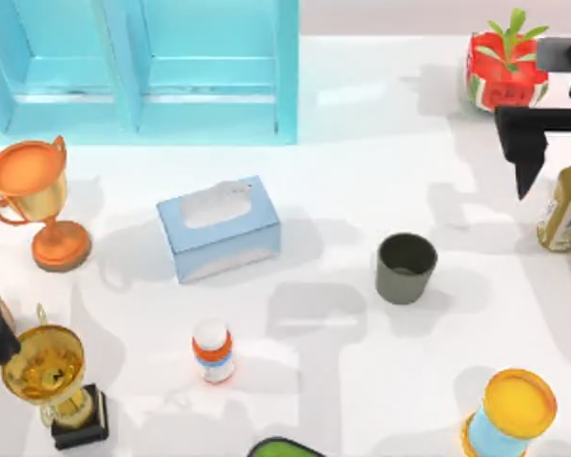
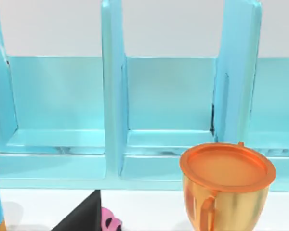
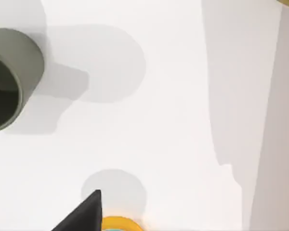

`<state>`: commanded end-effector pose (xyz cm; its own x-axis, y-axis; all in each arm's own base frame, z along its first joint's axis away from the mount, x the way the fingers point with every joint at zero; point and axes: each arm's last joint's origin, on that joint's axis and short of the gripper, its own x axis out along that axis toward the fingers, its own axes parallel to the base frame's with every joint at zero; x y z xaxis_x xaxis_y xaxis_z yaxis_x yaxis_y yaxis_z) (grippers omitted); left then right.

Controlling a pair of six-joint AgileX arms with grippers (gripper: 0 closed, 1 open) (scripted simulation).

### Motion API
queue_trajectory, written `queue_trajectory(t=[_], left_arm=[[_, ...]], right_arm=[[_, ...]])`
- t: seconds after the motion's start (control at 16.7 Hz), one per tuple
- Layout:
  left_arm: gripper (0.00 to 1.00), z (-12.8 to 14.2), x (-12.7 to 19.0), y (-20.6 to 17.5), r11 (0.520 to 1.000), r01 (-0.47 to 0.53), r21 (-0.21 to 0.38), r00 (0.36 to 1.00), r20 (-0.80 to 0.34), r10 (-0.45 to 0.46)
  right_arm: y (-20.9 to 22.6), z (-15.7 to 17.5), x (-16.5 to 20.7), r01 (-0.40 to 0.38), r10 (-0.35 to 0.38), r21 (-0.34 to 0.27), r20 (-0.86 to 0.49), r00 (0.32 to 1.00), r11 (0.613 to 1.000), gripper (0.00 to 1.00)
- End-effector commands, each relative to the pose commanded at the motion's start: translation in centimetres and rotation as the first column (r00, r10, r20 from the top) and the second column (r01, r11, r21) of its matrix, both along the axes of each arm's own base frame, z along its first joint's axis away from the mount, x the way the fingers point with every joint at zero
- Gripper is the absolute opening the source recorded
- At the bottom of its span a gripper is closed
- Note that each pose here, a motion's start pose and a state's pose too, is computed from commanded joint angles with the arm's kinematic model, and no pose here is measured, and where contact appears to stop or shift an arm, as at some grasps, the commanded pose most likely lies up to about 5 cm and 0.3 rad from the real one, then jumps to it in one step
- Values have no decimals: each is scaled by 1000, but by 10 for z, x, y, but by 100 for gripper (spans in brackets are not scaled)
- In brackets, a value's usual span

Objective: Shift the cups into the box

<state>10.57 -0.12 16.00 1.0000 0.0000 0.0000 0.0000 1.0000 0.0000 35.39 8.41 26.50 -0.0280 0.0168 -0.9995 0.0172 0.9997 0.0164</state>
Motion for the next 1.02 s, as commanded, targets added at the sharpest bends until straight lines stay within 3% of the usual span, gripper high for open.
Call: queue_trajectory(t=[0.18,0.36,0.78,1.02], left_arm=[[100,0,0,0,1000,0,0,1000,0,0],[100,0,0,0,1000,0,0,1000,0,0],[100,0,0,0,1000,0,0,1000,0,0],[100,0,0,0,1000,0,0,1000,0,0]], right_arm=[[69,-17,1,-4,4,-13,11,1000,1000,100],[101,-25,-2,-7,7,-15,27,1000,1000,100],[102,-30,-2,-6,6,-15,25,1000,1000,100],[104,-69,1,-7,7,-14,28,1000,1000,100]])
